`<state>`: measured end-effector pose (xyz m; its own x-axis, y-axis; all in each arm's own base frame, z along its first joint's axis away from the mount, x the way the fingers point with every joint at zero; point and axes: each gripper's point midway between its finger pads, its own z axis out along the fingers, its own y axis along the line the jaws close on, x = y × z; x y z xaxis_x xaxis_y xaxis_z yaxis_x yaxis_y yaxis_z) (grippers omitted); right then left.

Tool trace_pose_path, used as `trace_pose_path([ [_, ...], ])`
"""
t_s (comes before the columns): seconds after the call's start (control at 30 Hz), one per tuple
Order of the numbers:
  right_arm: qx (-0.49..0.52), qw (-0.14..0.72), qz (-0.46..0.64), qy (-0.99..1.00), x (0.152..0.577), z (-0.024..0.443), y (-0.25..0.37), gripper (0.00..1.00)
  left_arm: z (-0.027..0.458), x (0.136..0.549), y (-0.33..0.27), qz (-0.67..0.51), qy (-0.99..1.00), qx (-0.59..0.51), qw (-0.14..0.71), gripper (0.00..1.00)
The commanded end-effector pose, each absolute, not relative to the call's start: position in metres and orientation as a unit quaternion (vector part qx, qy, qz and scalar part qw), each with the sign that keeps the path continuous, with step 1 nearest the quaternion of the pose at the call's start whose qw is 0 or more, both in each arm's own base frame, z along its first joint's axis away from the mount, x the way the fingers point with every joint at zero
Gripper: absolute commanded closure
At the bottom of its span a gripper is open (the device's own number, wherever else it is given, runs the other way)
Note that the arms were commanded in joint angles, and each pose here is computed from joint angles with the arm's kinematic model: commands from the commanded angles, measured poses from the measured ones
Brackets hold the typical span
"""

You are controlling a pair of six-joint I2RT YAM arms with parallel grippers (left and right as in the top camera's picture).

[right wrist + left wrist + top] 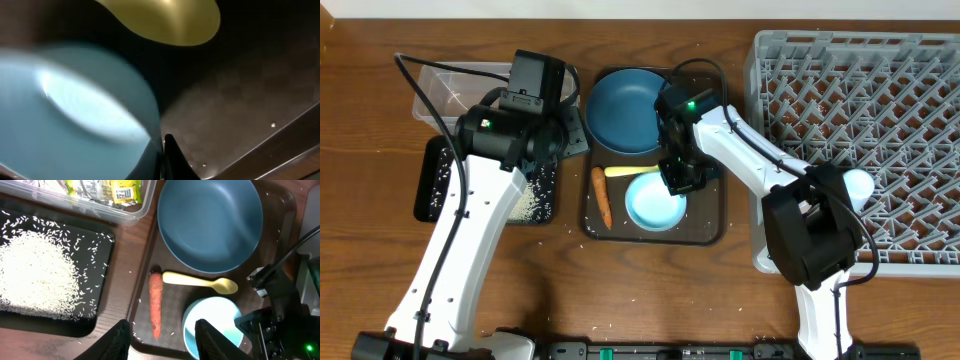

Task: Sort waste into correct bins and load items into the dishwasher rack
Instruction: 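Retract the left gripper and reach the right gripper to the bowl, then lift the light blue bowl and place it in the dish rack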

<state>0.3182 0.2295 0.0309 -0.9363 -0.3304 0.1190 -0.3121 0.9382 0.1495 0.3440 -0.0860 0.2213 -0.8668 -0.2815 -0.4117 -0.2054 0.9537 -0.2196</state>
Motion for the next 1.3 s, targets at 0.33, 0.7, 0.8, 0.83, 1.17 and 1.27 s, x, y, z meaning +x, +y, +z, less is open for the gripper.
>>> trace_pose_path([
  [0.33, 0.177, -0.002, -0.082, -0.981, 0.329, 0.099, 0.223, 0.99, 0.222, 0.346, -0.083, -0.079, 0.962, -0.131, 0.227, 0.44],
  [0.7, -0.072, -0.339, 0.168, -0.923, 0.401, 0.266, 0.063, 0.99, 0.222, 0.346, -0.083, -0.079, 0.962, -0.131, 0.227, 0.22],
  [0.8, -0.150, -0.386, 0.245, -0.877, 0.406, 0.293, 0.017, 0.99, 0.222, 0.346, -0.083, -0.079, 0.962, -0.131, 0.227, 0.18],
  [0.83, -0.170, -0.396, 0.265, -0.863, 0.408, 0.299, 0.006, 0.99, 0.222, 0.346, -0.083, -0.079, 0.962, -0.131, 0.227, 0.18],
  [1.17, -0.252, -0.432, 0.390, -0.773, 0.452, 0.301, -0.060, 0.99, 0.222, 0.346, -0.083, -0.078, 0.962, -0.131, 0.227, 0.11],
  [1.27, -0.223, -0.413, 0.444, -0.763, 0.468, 0.291, -0.068, 0.99, 0.222, 0.346, -0.083, -0.078, 0.962, -0.131, 0.227, 0.10],
])
